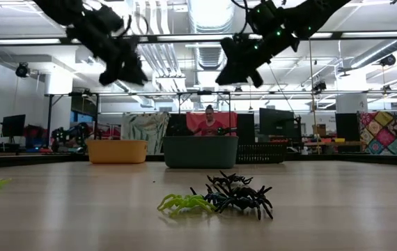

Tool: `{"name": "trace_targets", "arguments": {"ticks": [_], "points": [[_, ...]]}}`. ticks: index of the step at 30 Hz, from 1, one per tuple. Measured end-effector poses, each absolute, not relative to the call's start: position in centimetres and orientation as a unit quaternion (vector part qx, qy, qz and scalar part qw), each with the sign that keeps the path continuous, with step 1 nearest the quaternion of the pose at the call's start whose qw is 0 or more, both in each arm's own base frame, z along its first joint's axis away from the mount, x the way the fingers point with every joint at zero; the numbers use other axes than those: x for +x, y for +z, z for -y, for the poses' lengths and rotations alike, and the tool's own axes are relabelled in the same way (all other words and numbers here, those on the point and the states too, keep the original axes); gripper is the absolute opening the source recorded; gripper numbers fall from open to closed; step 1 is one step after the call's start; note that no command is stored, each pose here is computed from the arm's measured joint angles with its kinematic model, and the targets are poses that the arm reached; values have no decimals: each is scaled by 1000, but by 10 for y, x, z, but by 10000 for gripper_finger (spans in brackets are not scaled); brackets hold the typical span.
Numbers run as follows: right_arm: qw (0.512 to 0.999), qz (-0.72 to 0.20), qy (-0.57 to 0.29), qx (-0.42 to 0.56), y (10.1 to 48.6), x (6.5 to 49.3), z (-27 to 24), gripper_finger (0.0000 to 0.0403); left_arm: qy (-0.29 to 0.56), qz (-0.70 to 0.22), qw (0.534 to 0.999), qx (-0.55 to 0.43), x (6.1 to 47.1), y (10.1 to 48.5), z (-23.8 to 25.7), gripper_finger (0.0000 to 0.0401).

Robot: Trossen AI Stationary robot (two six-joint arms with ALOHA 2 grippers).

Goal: Sort Halloween decoration
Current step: Put the black spider toy into the yellow bin

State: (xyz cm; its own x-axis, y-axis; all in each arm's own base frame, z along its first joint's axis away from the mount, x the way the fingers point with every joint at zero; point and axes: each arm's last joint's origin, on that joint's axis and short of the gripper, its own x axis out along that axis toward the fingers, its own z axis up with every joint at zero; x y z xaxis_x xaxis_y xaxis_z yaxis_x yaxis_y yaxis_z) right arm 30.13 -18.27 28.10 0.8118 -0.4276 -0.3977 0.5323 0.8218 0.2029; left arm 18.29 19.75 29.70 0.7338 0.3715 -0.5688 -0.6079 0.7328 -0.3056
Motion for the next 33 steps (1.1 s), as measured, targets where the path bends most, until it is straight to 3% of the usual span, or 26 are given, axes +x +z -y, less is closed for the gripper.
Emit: {"name": "trace_targets", "arguments": {"ticks": [9,18,28,33], "points": [[972,-145,-183,10,272,324,137,68,171,-145,966,-129,204,328,-135,93],[984,-145,-81,-67,242,333,71,68,22,-92,993,-64,233,291,-63,93],[989,-139,-26,-44,234,337,-5,68,-28,-73,990,-115,235,259,-3,93],[988,-145,8,-48,229,334,-26,68,20,-77,992,-96,233,252,9,93]]}}
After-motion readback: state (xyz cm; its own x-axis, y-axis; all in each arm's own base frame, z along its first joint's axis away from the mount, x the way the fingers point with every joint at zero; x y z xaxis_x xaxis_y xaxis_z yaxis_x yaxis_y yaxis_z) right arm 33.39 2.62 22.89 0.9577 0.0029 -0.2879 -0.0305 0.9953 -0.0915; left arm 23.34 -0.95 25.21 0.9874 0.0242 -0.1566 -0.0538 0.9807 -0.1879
